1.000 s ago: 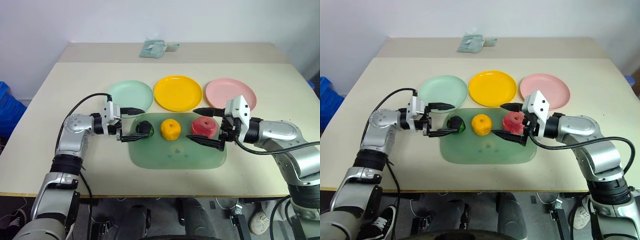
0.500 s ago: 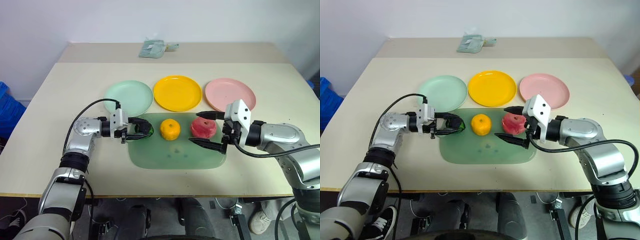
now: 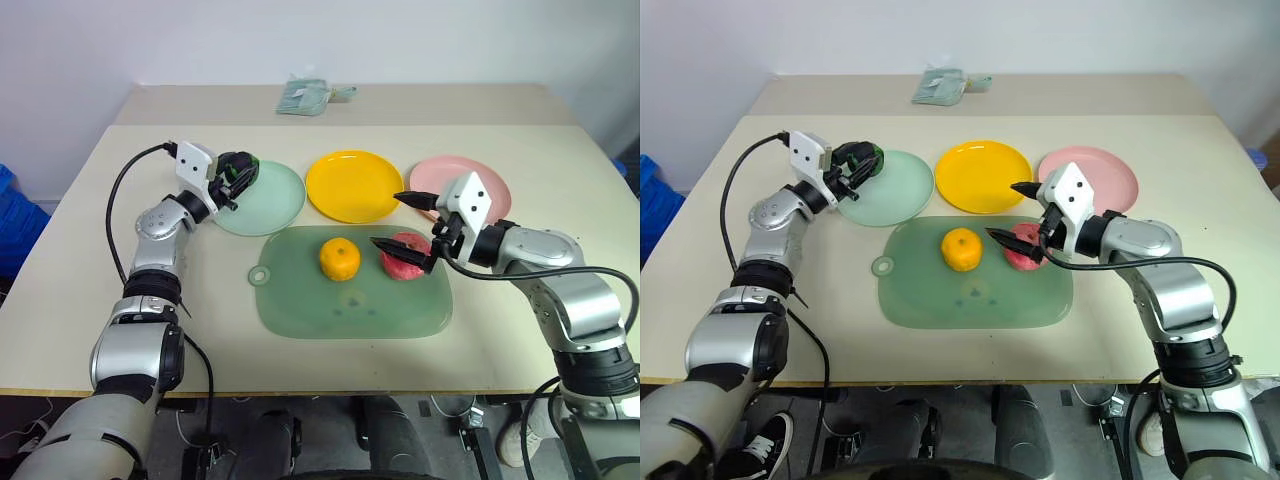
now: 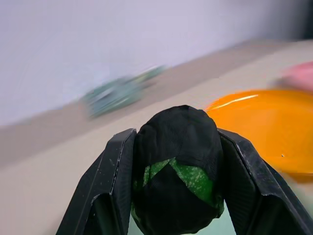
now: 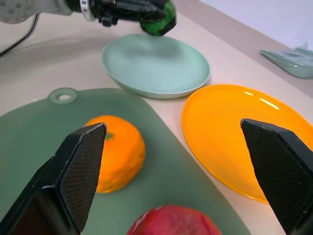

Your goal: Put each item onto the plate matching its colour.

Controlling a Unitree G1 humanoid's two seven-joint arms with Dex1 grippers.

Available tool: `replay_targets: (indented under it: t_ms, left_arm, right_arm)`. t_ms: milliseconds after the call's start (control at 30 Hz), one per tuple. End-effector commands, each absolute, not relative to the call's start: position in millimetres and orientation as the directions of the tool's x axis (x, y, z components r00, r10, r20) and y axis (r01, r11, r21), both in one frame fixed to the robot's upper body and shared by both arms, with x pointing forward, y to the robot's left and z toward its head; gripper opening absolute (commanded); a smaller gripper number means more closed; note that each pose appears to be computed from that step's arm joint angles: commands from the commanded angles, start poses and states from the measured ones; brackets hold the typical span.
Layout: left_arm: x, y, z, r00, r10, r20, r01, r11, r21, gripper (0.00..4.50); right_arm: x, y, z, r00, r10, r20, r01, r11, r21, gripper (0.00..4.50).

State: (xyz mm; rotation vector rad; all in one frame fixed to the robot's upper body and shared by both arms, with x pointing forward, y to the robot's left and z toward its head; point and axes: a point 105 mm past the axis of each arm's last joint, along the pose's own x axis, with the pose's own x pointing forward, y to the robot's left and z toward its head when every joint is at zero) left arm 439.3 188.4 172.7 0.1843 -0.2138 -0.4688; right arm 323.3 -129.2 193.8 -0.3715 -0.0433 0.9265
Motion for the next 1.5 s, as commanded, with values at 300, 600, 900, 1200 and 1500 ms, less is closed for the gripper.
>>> replay_targets:
  t_ms: [300,600,900,1200,1500]
  left_arm:
    - [391.1,166.9,205.3,0.539,-0.793,0.285,0.752,0.605,0.262,4.43]
    - [322.0,180.5,181.6,0.270,-0.960,0.078,0.944,0.280,0.176,4.43]
    - [300.7,180.0,169.1,0.258,-0.966,-0.015,0.944,0.248,0.219,4.43]
    - [297.1,175.2,168.7,0.274,-0.962,0.000,0.938,0.267,0.221,4.50]
    - [330.6,181.3,170.2,0.490,-0.871,0.015,0.828,0.471,0.303,4.50]
  right_arm:
    - [312.0,-100.6,191.5,0.498,0.848,-0.178,-0.837,0.418,-0.353,4.50]
    - [321.3,-64.2,180.2,0.468,0.854,-0.227,-0.860,0.381,-0.340,4.50]
    - [325.6,-66.7,148.5,0.438,0.792,-0.426,-0.897,0.349,-0.272,4.50]
    - [329.8,-63.2,142.7,0.431,0.793,-0.430,-0.902,0.365,-0.232,3.29]
    - [380.6,-67.3,210.3,0.679,0.728,-0.096,-0.728,0.650,-0.220,2.84]
